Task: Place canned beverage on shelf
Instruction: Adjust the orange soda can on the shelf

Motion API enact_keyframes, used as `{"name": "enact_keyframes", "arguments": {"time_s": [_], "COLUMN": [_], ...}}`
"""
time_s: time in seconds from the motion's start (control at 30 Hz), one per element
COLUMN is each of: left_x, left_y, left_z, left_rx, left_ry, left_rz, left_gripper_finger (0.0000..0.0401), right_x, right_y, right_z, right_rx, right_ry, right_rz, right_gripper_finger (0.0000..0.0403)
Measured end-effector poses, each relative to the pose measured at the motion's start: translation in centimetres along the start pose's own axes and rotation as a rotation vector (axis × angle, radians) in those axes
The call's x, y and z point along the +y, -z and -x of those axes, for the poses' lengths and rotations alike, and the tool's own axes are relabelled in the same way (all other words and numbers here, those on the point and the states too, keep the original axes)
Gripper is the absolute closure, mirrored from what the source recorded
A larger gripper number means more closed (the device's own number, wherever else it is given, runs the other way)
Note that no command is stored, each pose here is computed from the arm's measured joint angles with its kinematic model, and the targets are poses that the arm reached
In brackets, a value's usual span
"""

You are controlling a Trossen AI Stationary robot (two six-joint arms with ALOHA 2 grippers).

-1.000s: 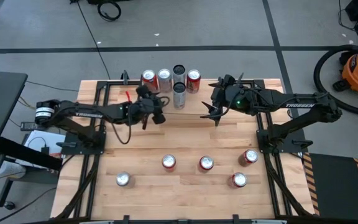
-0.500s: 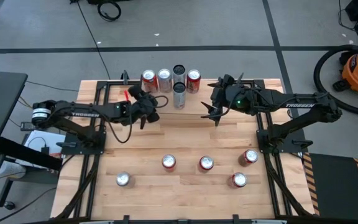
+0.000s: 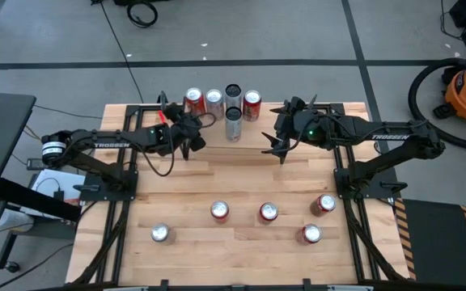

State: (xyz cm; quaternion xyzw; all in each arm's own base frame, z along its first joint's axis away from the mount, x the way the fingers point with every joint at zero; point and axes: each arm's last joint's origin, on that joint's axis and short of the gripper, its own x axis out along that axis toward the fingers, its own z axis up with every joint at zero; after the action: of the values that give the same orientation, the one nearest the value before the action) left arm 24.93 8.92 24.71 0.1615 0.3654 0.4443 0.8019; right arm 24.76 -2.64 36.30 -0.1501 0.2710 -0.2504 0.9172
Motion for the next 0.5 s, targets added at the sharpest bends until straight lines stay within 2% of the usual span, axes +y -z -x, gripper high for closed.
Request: {"name": "enact_keyframes", "arguments": {"time_s": [0.37,0.5], "left_x": [-0.1,-1.0], "left_y": [-0.3,-0.3], "left_z": [0.1,1.0], "left_rx": [-0.033,-0.035], "left_ry": [0.036,0.053], "left_rz": [0.021,-0.017], "left_gripper_finger": [0.0170,0.0170], "right_x": [0.0,0.3], "right_y": [0.1,0.3], "right_z": [0.0,0.1], "right_rx": [0.009,0.025], "right_ry": [-0.005,-0.019], "right_rz": [-0.010,-0.011], "right_gripper_finger": [0.0031,0.0031]}}
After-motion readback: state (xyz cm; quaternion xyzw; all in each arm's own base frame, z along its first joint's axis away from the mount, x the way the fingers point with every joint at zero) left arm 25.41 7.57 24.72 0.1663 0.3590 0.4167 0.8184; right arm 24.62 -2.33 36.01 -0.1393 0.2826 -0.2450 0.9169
